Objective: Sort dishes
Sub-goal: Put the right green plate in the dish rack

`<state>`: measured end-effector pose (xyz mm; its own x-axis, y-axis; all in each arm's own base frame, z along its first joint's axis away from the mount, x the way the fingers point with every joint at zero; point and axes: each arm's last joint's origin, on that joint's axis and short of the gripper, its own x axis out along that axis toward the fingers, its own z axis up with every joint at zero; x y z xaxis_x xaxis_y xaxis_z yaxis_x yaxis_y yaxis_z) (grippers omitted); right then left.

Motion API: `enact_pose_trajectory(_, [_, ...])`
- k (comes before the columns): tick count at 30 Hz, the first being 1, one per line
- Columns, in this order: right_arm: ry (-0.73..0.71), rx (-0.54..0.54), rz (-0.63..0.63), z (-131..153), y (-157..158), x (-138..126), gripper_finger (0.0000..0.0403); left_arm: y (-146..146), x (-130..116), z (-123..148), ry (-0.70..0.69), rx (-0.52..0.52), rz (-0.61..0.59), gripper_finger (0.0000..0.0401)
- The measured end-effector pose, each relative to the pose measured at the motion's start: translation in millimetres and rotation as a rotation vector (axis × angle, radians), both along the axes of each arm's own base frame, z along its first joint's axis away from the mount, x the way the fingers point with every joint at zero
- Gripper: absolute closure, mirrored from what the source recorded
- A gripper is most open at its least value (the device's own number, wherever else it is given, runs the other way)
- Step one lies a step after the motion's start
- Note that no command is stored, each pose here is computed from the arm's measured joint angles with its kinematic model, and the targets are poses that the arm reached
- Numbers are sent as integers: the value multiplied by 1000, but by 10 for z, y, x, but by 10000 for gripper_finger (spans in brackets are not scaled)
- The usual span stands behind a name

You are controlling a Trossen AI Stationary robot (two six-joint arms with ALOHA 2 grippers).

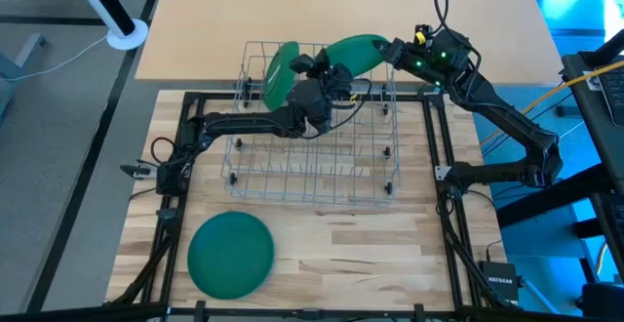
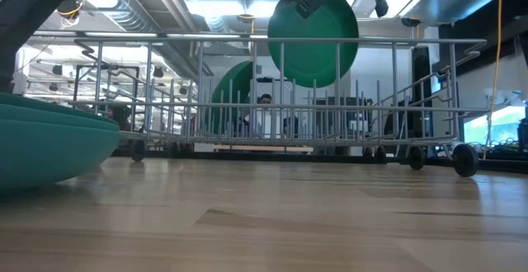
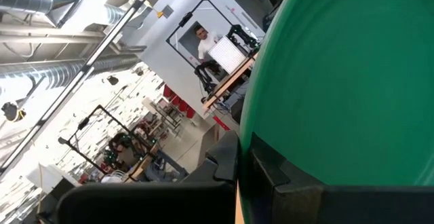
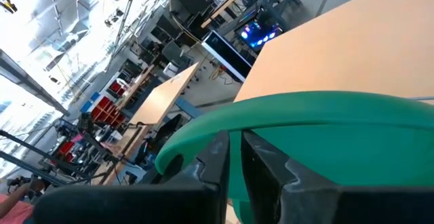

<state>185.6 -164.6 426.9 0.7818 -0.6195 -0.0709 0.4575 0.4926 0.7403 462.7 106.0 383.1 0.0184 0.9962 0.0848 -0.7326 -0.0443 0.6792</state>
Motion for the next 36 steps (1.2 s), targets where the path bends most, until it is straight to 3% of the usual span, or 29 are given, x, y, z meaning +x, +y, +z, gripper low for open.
enact_pose_trajectory(36, [-1, 2, 18, 0, 2, 1, 358, -65, 15, -3, 3, -2, -11, 401])
